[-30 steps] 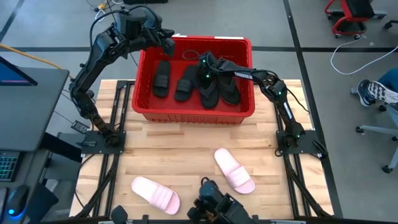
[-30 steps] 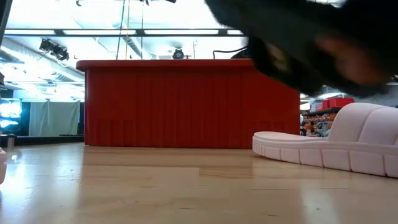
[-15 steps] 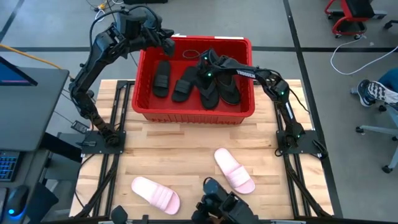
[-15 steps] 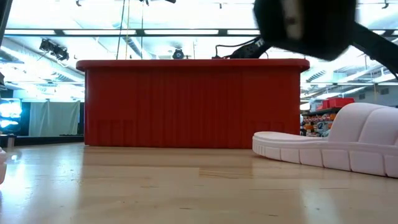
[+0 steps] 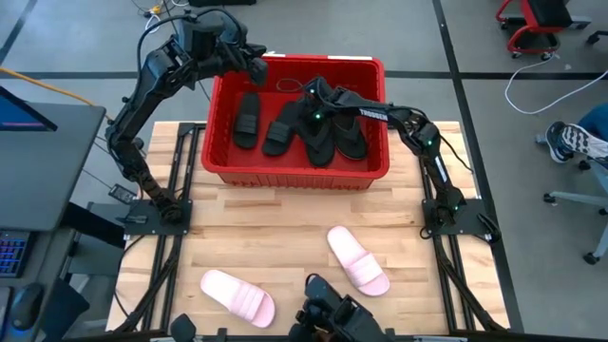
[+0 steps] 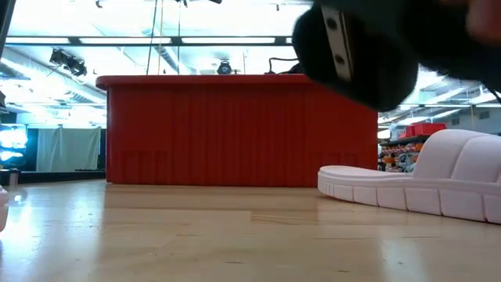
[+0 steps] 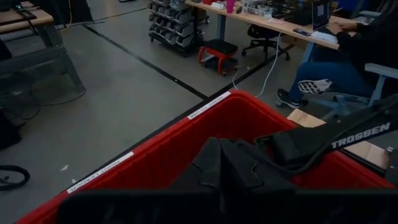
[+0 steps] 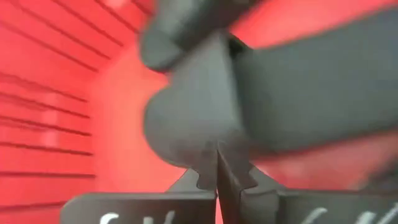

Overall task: Pick and place slides into bin
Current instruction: Adjust the slippers and slides in the red container

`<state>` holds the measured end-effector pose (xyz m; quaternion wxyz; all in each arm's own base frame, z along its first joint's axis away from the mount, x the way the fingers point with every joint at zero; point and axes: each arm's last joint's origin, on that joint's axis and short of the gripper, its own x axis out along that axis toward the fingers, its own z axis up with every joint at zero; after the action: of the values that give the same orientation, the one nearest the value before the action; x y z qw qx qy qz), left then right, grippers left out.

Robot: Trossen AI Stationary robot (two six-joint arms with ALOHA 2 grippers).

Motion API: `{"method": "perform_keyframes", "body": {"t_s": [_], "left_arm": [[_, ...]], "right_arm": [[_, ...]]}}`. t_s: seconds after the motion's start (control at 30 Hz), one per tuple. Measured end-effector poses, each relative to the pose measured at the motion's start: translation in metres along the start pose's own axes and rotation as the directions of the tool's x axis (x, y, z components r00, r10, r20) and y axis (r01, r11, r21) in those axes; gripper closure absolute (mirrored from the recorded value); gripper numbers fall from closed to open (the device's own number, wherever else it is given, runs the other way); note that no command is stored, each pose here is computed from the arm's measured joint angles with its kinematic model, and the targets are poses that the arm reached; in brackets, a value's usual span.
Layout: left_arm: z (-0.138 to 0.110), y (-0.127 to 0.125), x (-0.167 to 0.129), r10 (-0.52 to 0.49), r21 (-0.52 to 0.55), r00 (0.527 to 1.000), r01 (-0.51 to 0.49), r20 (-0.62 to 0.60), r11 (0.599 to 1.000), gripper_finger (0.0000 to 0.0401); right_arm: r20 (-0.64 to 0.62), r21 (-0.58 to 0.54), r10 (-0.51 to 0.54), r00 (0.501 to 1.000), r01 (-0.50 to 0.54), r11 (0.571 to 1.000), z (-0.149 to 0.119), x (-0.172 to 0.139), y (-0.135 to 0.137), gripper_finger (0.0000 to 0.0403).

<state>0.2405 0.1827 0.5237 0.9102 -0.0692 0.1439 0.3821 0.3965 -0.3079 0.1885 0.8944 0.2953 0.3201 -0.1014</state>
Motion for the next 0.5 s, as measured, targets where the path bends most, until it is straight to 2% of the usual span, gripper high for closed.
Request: {"method": "perform_keyframes", "body": {"t_s": [0.07, 0.27, 0.37, 0.5], "left_arm": [[0.0, 0.0, 0.0, 0.001, -0.001, 1.0, -0.001, 0.002, 1.0, 0.0387], [0.0, 0.0, 0.0, 0.002, -0.008, 1.0, -0.002, 0.002, 1.0, 0.0388], [-0.004, -0.002, 0.0, -0.001, -0.025, 0.999, 0.0, -0.038, 1.0, 0.0396], [-0.021, -0.006, 0.006, -0.001, -0.049, 0.984, -0.008, -0.176, 0.999, 0.0392]], "right_arm": [[-0.006, 0.017, -0.025, 1.0, 0.025, 1.0, -0.003, 0.005, -0.006, 0.0403], [-0.048, 0.073, 0.038, 0.998, -0.035, 0.997, -0.012, 0.016, -0.007, 0.0403], [0.011, 0.03, -0.047, 0.999, 0.047, 0.998, -0.003, 0.009, -0.003, 0.0403], [0.173, -0.022, -0.108, 0.979, 0.113, 0.993, 0.022, -0.019, 0.01, 0.0403]]}}
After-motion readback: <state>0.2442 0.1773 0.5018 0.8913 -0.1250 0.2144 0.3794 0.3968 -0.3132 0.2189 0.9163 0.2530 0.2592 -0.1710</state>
